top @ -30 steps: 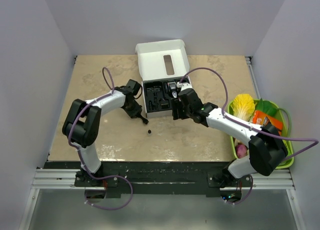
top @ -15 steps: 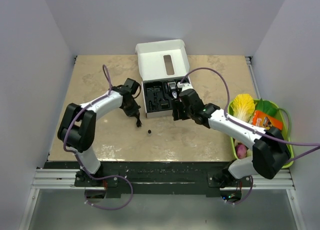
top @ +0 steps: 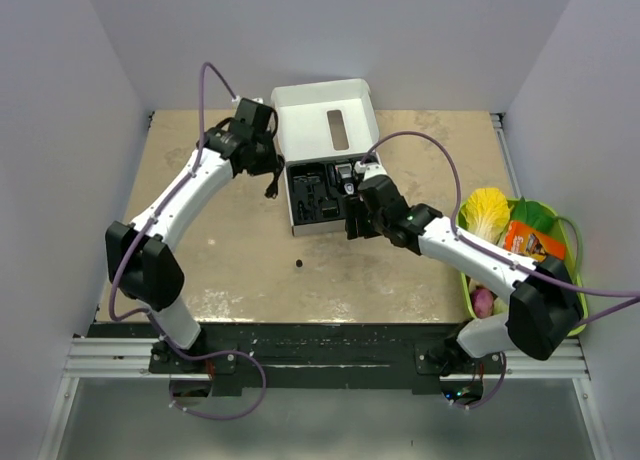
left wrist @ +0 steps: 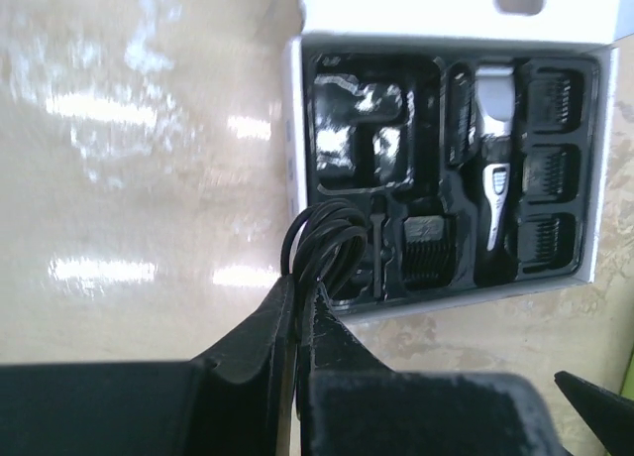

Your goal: Sort the hair-cutting tools

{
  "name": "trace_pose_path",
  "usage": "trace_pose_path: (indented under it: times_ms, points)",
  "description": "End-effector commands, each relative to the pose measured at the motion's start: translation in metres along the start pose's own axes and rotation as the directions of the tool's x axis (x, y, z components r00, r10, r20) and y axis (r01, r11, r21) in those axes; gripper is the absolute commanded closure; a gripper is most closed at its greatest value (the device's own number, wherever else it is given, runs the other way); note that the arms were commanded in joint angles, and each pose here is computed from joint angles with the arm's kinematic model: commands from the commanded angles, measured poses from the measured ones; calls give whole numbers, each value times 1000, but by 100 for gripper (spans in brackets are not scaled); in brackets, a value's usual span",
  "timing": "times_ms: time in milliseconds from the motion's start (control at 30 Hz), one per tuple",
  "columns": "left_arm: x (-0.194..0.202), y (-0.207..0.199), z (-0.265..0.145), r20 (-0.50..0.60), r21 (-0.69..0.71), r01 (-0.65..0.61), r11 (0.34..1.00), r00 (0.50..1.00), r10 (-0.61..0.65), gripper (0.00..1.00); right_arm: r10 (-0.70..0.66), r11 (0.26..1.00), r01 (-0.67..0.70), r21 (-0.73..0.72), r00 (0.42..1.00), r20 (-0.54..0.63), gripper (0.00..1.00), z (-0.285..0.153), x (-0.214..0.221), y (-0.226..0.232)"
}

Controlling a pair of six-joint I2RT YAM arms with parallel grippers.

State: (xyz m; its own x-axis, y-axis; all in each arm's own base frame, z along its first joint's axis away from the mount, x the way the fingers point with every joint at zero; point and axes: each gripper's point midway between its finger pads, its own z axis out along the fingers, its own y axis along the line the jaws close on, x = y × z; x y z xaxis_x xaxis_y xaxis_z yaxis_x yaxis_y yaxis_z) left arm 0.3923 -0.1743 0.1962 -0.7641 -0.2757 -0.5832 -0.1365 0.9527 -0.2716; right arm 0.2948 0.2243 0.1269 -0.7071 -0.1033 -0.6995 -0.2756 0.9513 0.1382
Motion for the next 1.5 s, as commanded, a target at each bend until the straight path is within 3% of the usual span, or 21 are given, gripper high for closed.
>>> trace_pose_path:
  times_ms: [0, 300, 533, 1033, 1467]
  points:
    - [-28, -18, 6, 30, 48, -212, 976, 977, 211, 100, 0, 1000, -1, 9, 996, 85, 35, -19, -33, 3]
    - [-68, -75, 32, 181, 231, -429, 873, 901, 394, 97, -40, 999, 37, 35, 995, 91, 34, -29, -30, -7]
    - [-66, -84, 80, 193, 239, -526, 816, 850, 491, 100, -45, 999, 44, 7, 994, 95, 34, -30, -24, -5]
    - [-45, -88, 143, 196, 276, -626, 730, 780, 595, 100, -54, 997, 59, -40, 993, 109, 35, -26, -19, 1]
    - [-19, -102, 156, 175, 304, -646, 700, 760, 626, 100, -63, 996, 69, -61, 993, 99, 35, -17, -14, 5]
